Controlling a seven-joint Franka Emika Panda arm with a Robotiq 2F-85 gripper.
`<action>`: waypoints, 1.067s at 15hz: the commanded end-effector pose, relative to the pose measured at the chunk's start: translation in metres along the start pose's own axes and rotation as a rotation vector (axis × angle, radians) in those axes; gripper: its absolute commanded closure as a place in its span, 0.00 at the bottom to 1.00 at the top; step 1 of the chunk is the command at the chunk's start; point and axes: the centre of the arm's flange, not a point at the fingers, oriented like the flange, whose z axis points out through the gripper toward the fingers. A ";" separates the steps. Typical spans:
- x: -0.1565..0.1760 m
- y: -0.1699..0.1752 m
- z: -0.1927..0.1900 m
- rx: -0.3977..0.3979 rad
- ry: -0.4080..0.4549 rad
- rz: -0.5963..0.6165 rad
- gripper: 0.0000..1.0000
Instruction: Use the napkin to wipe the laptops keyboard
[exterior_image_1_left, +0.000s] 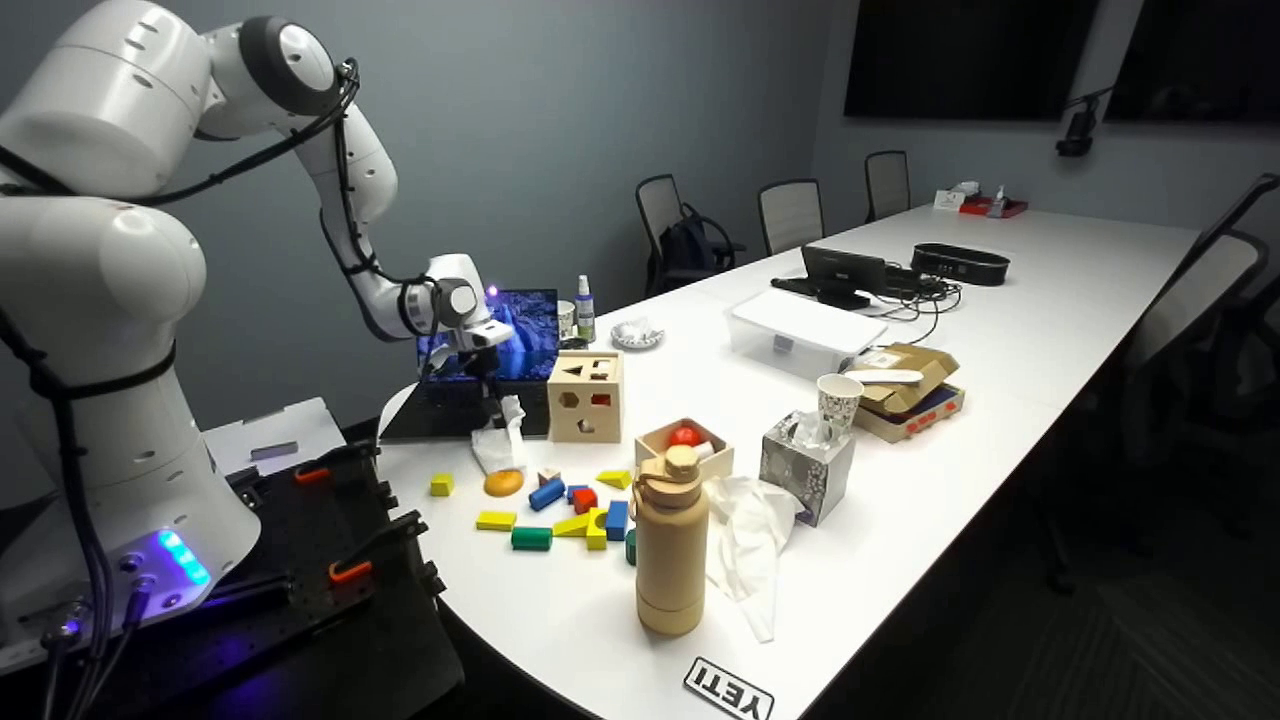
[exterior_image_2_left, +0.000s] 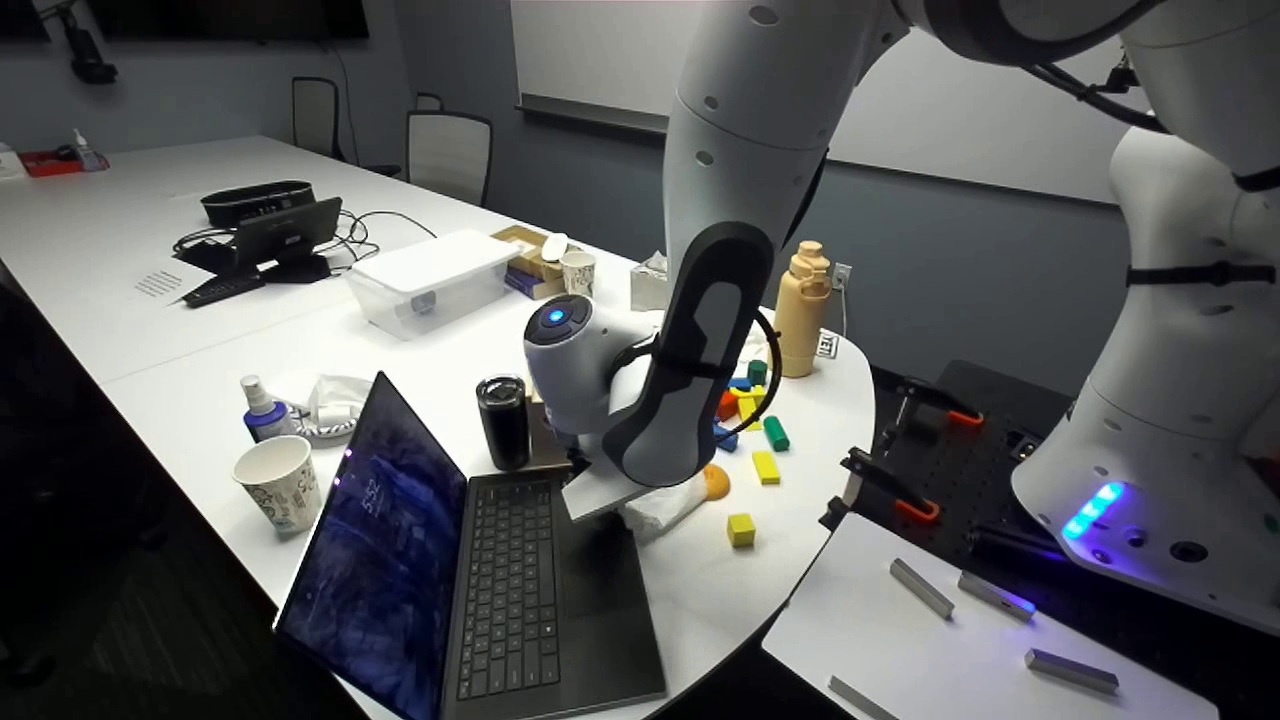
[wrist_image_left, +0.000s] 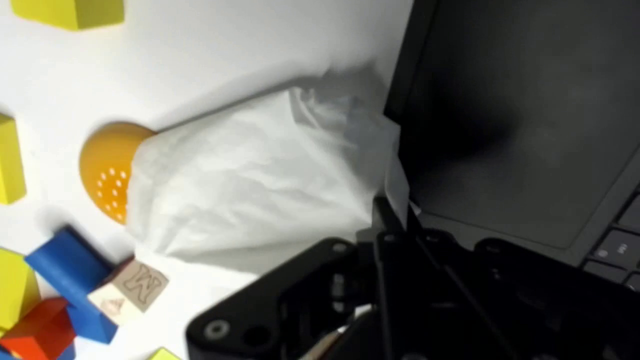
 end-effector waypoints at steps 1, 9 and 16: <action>0.009 -0.021 -0.011 -0.014 0.083 -0.040 1.00; 0.015 -0.043 -0.011 0.045 0.023 -0.172 1.00; 0.015 -0.047 -0.028 0.157 -0.098 -0.348 1.00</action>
